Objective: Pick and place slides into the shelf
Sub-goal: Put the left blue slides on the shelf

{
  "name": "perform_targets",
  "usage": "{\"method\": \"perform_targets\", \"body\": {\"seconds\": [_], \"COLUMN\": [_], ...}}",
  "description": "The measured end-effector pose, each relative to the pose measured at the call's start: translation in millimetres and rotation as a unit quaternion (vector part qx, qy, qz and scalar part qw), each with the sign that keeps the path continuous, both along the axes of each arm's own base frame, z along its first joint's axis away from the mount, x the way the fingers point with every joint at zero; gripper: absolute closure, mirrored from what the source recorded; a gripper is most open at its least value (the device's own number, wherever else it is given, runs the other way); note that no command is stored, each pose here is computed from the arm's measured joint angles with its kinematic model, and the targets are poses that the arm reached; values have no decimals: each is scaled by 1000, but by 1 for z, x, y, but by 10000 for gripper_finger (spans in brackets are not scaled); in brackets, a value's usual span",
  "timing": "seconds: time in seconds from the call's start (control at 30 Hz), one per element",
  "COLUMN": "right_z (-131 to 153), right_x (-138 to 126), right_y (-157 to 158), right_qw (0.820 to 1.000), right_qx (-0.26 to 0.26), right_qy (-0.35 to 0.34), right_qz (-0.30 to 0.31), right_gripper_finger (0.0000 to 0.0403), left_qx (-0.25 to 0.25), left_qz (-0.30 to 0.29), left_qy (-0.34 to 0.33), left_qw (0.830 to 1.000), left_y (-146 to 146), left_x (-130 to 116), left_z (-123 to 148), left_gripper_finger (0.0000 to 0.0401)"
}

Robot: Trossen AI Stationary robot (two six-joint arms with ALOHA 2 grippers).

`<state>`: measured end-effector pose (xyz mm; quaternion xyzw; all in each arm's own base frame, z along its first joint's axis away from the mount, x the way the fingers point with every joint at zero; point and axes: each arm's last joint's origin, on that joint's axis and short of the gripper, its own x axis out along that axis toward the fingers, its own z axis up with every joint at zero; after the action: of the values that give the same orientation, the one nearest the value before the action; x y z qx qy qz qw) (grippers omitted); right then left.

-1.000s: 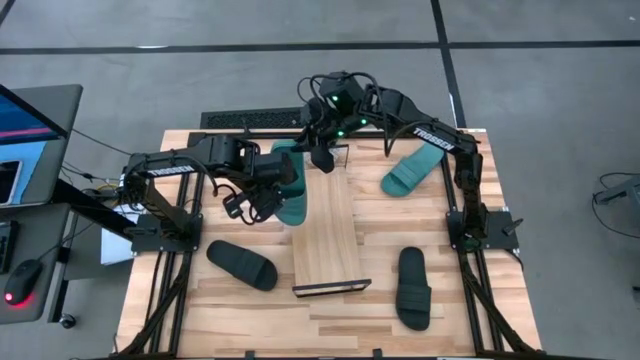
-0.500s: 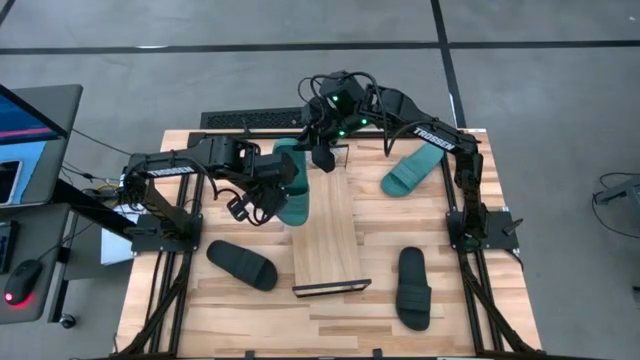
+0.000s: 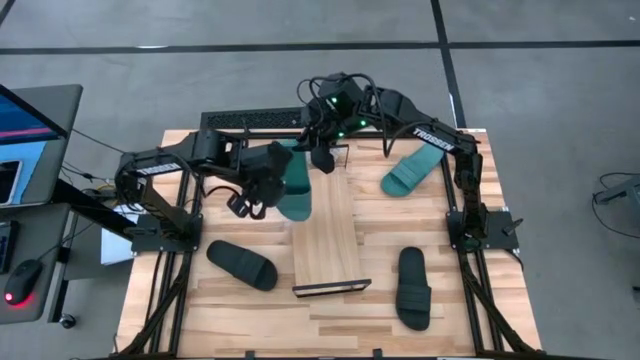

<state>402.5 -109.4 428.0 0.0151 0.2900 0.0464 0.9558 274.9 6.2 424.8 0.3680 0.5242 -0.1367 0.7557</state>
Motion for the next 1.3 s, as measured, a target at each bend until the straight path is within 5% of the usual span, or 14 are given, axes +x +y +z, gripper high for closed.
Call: {"method": "perform_targets", "body": {"seconds": [0.3,0.7,1.0,1.3], "right_z": [13,88,138,153], "right_x": [-14,-100,-169,-204], "right_y": [-22,-38,-16,11], "right_qw": [994,958,912,870], "right_qx": [2,-22,-9,52], "right_qy": [-17,-131,-233,-273], "right_qz": [-106,-254,-338,-407], "right_gripper_finger": [362,363,363,363], "left_qx": [6,-25,-83,-81], "left_qz": [104,225,316,413], "left_qy": [-74,-156,-214,-284], "left_qw": [992,961,921,862], "left_y": [-2,1,3,7], "left_x": [-15,-60,-96,-124], "left_z": [25,50,64,74], "left_gripper_finger": [196,207,213,213]}}
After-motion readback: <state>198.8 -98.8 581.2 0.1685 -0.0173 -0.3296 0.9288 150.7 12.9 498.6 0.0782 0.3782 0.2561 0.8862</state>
